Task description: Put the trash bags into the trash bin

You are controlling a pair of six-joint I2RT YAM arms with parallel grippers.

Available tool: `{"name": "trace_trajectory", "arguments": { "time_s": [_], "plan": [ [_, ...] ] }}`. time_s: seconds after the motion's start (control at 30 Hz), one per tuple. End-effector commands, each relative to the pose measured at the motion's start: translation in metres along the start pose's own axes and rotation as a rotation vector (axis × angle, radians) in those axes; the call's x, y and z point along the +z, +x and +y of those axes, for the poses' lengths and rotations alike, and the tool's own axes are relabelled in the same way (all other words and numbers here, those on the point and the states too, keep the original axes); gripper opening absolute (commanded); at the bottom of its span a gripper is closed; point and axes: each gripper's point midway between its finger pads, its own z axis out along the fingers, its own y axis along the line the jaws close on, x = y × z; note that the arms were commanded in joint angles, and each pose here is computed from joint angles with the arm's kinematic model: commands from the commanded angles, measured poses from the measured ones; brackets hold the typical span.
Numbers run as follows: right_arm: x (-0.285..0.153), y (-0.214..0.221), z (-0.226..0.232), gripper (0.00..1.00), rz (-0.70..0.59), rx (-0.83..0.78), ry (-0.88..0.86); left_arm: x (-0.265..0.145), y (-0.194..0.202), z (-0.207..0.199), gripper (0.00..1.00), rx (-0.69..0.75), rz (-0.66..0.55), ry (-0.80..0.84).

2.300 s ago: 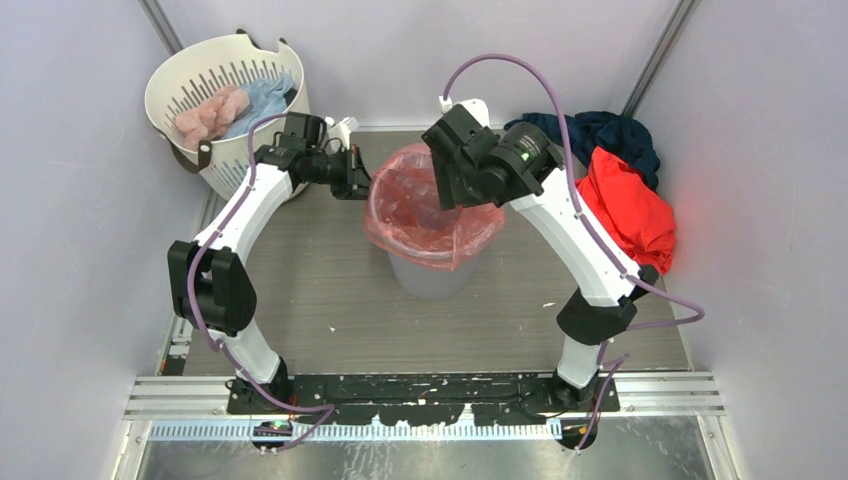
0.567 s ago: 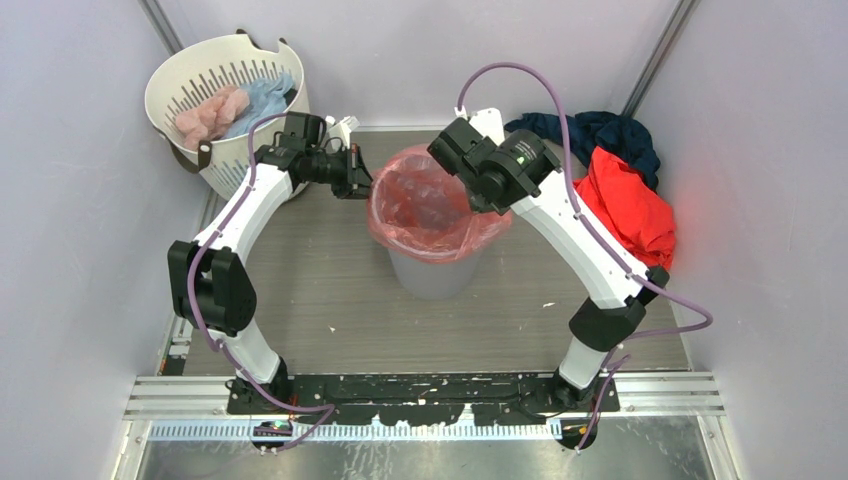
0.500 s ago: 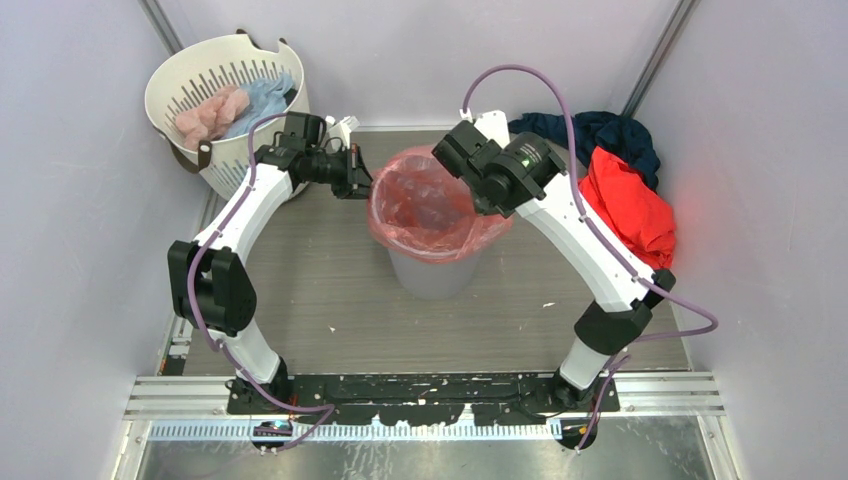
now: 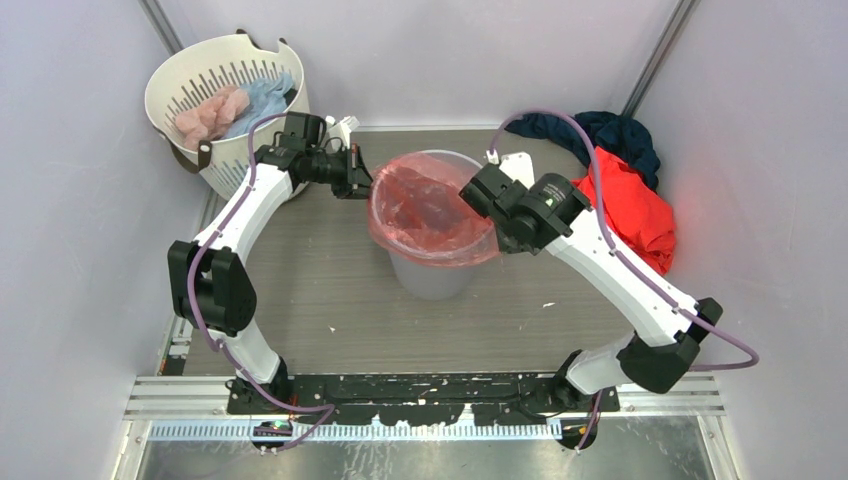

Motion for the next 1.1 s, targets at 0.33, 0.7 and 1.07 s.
{"name": "trace_trajectory", "arguments": {
  "time_s": [0.33, 0.7, 1.07],
  "plan": [
    [0.048, -0.055, 0.004, 0.01, -0.177, 0.325, -0.055, -0.006, -0.003, -0.014, 0.01, 0.046, -0.021, 0.031],
    [0.073, -0.098, -0.008, 0.01, -0.235, 0.423, -0.091, -0.001, -0.002, -0.010, 0.01, 0.040, -0.010, 0.035],
    [0.111, -0.080, 0.031, 0.01, -0.136, 0.406, -0.194, 0.007, 0.006, 0.003, 0.00, 0.026, 0.014, 0.019]
  ]
}}
